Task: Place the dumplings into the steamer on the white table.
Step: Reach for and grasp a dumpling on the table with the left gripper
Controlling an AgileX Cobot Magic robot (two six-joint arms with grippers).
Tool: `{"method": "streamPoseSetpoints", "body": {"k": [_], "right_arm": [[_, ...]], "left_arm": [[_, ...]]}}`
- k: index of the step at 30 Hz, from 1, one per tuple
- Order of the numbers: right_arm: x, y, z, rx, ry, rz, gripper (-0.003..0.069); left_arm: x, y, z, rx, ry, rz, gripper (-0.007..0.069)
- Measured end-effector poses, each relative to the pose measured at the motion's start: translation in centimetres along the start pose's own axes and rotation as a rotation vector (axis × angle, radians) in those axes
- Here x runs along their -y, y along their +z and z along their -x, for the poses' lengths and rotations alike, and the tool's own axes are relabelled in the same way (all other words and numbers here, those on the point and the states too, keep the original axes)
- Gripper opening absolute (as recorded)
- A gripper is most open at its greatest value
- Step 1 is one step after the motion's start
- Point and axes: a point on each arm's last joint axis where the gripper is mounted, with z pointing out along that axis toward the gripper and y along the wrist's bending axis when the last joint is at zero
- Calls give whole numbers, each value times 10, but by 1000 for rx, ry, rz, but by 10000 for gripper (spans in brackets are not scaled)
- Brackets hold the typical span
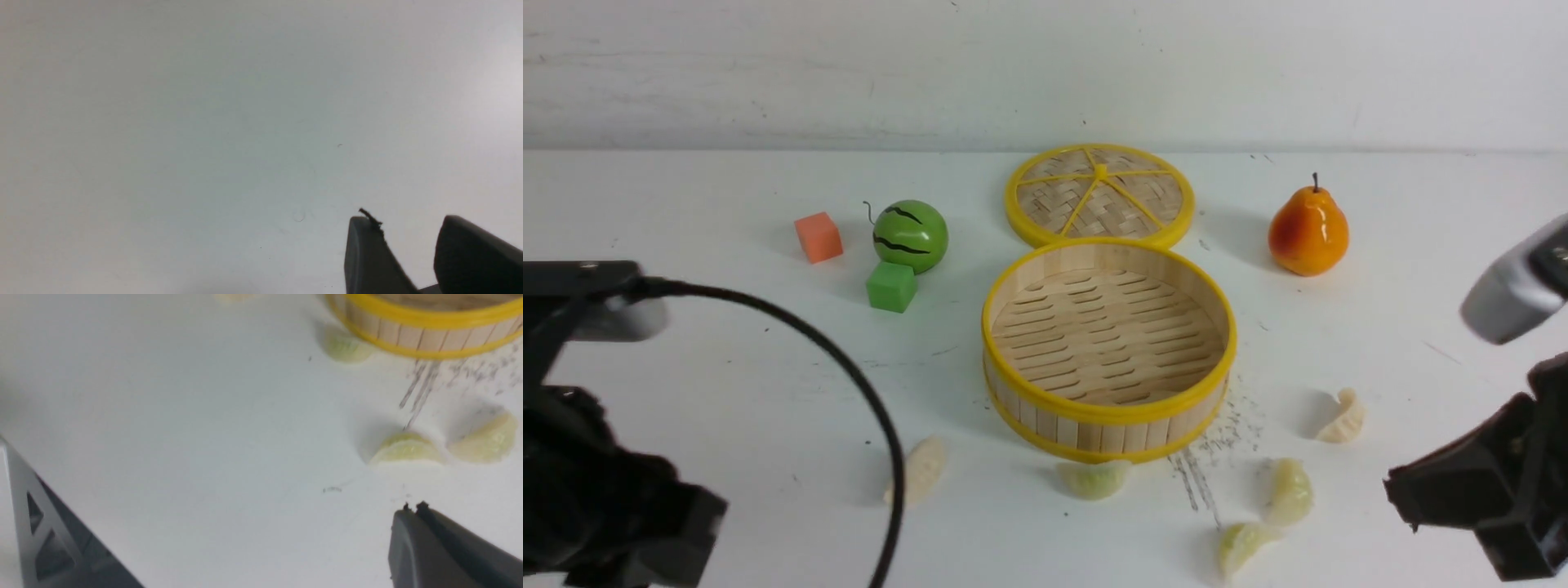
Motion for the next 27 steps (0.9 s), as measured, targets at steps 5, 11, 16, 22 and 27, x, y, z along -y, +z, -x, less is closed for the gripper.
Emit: {"method": "streamPoseSetpoints", "body": {"k": [5,11,16,22,27], "right_arm": [[3,9,1,-89,-13,-64,-10],[5,8,1,-91,-11,-85,-6],[5,9,4,-68,-9,-93,-2],[6,9,4,-65,-9,-94,1],[6,9,5,-48,-10,-101,6]], "left_arm": [[17,32,45,-78,34,14,237],[37,70,83,-86,102,7,267],[58,107,99,-64,334,-14,377],[56,157,114,-30,333,65,500],[46,192,118,-47,288,174,519]]}}
